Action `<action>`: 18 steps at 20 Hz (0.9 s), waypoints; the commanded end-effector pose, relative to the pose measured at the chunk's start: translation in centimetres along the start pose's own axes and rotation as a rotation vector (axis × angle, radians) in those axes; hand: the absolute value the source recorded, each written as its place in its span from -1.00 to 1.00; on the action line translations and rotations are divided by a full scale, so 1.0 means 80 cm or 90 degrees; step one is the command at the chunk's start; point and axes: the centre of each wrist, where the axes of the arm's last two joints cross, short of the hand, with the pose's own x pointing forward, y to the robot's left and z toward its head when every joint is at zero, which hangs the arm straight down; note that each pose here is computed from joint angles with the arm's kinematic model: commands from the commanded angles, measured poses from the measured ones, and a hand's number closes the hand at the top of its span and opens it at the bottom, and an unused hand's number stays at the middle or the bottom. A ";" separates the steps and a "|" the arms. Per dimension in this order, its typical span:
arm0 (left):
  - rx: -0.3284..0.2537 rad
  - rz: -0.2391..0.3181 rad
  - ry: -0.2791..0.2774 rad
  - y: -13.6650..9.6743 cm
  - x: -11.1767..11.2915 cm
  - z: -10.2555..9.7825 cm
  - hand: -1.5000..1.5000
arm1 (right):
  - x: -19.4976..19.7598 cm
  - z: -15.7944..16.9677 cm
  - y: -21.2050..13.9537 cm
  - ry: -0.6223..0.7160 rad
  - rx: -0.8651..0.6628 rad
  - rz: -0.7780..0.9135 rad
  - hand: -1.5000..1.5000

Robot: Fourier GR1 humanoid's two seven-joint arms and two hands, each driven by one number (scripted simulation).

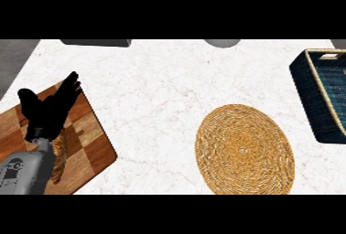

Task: Pick the sweet potato from the placemat and place it in the basket

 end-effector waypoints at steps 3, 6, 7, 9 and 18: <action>0.009 -0.009 0.004 0.021 -0.007 0.006 0.00 | -0.020 0.007 0.021 0.139 0.001 -0.042 1.00; 0.007 0.007 0.001 0.009 -0.004 0.000 0.00 | -0.040 -0.047 0.012 0.206 -0.056 -0.060 -1.00; 0.008 0.000 -0.004 0.009 0.000 0.002 0.00 | -0.051 -0.038 0.026 0.217 -0.040 -0.058 -1.00; 0.004 0.011 0.008 0.004 -0.029 0.018 0.00 | -0.068 -0.039 0.038 0.212 -0.048 -0.031 -1.00; 0.011 0.008 0.004 0.010 -0.021 0.010 0.00 | -0.068 -0.044 0.035 0.179 -0.083 -0.132 -1.00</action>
